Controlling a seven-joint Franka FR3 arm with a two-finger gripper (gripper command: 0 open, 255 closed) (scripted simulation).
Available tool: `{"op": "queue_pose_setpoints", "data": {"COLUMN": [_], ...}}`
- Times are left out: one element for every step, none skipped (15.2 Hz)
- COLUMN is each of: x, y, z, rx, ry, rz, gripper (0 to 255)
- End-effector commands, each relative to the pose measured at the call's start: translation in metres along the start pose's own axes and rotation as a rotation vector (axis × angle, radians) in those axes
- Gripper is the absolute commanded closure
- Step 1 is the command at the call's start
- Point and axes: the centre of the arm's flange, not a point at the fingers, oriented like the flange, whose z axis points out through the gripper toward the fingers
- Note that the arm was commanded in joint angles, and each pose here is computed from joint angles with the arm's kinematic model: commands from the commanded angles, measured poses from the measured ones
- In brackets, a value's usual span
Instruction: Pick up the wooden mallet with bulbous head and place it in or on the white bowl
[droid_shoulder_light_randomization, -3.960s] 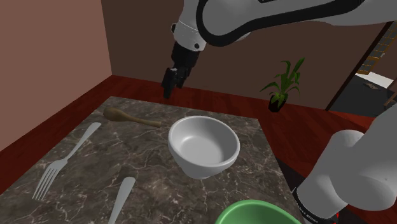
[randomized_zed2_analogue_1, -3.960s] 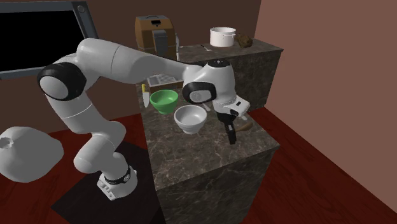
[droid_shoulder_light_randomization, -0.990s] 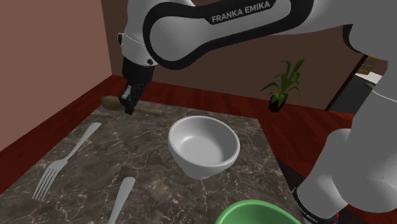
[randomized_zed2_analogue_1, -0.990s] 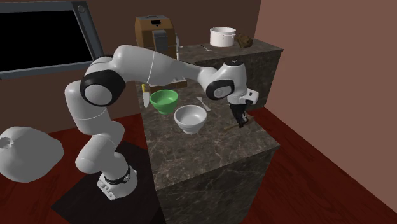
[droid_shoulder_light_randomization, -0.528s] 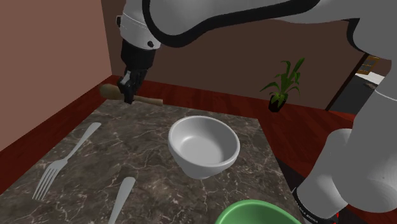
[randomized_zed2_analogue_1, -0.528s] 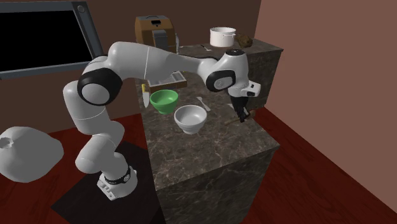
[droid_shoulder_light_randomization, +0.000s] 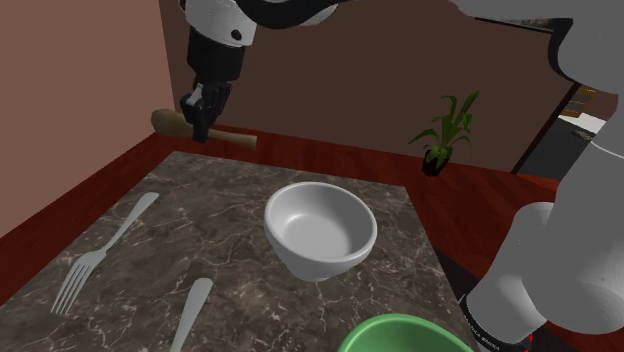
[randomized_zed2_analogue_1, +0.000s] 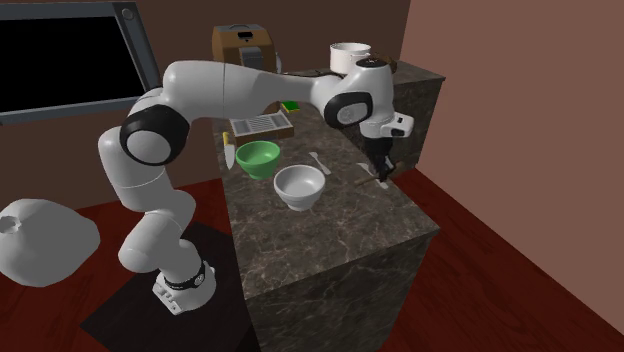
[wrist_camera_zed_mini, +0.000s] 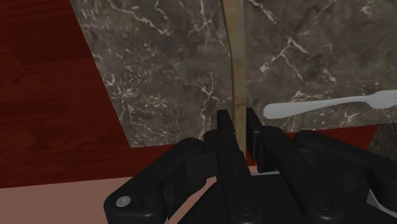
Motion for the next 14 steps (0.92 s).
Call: {"op": "queue_pose_setpoints", "data": {"x": [0.003,0.004,0.006,0.007,0.008,0.010,0.011,0.012,0.000,-0.011,-0.023,-0.034,-0.046,-0.057], "y": [-0.001,0.000,0.000,0.000,0.000,0.000,0.000,0.000,-0.006,-0.012,-0.017,-0.023,-0.029,-0.035], "z": [-0.010,-0.015,-0.021,-0.026,-0.031,-0.036,-0.041,-0.045,-0.047,-0.050,-0.053,-0.056,-0.059,-0.062], "rx": [0.000,0.000,0.000,0.000,0.000,0.000,0.000,0.000,0.000,0.000,0.000,0.000,0.000,0.000], "ry": [0.000,0.000,0.000,0.000,0.000,0.000,0.000,0.000,0.000,0.000,0.000,0.000,0.000,0.000], "rz": [0.000,0.000,0.000,0.000,0.000,0.000,0.000,0.000,0.000,0.000,0.000,0.000,0.000,0.000], "gripper": [255,255,255,255,255,255,255,255,255,255,255,255,255,255]}}
